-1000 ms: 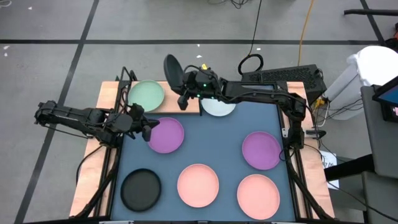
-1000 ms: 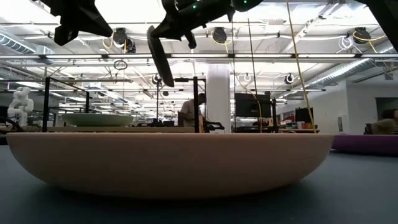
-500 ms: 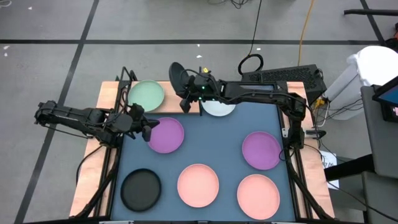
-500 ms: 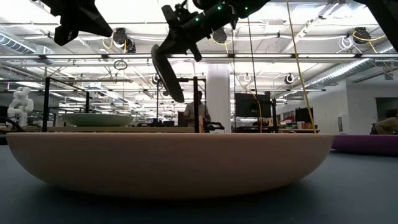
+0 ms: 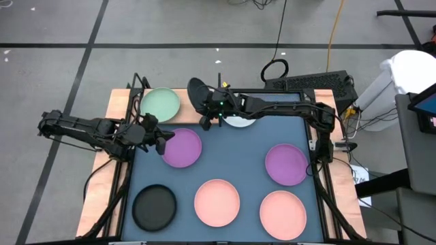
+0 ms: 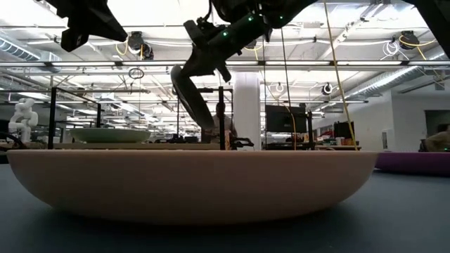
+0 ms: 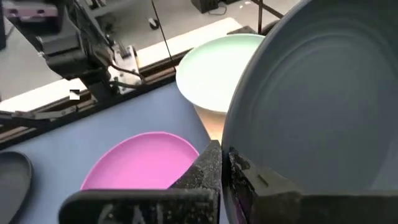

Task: Place and stack plates onto a shelf
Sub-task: Put the top black plate on the shelf

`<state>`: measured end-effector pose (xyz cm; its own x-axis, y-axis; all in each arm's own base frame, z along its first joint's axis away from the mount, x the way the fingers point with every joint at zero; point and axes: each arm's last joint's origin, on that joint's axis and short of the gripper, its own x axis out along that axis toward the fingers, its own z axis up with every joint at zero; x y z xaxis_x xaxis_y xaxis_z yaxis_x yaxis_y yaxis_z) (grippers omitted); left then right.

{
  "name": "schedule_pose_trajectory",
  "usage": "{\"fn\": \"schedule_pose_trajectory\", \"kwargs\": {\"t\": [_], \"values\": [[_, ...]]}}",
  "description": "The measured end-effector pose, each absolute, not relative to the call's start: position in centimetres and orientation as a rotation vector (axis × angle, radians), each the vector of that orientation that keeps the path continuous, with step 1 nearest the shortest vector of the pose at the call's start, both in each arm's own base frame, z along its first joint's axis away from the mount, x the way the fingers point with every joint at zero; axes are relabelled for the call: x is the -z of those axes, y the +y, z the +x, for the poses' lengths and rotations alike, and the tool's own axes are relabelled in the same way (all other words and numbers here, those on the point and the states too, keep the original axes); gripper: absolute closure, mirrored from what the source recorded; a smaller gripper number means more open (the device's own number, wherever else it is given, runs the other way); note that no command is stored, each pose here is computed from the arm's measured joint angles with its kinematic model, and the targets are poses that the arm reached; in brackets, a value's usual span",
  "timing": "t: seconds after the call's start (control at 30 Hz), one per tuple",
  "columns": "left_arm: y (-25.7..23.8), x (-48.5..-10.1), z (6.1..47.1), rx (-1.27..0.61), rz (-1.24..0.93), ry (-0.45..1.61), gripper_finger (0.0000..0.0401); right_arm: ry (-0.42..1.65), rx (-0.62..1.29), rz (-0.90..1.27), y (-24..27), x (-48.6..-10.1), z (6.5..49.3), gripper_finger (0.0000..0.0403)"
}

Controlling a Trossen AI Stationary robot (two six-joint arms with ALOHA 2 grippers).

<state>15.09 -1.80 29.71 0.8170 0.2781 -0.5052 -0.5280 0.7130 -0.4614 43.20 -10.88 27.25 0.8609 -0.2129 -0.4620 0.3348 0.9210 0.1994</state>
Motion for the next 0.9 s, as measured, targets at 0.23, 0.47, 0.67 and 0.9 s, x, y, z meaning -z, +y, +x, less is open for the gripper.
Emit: {"fn": "schedule_pose_trajectory", "kwargs": {"t": [0.23, 0.47, 0.67, 0.9], "values": [[-1.8, -29.7, 15.1, -0.457, -0.631, 0.425, 0.0364, 0.459, 0.278, 0.233, -10.7, -27.1, 43.2, 0.0403], [-1.8, -29.7, 15.1, -0.456, -0.625, 0.427, 0.0364, 0.465, 0.273, 0.195, -10.9, -27.1, 43.2, 0.0403], [-1.8, -29.7, 15.1, -0.455, -0.624, 0.427, 0.0364, 0.482, 0.251, 0.117, -10.9, -26.7, 43.4, 0.0403], [-1.8, -29.6, 15.0, -0.464, -0.623, 0.442, 0.0364, 0.538, 0.238, 0.071, -10.9, -25.0, 43.9, 0.0403]]}}
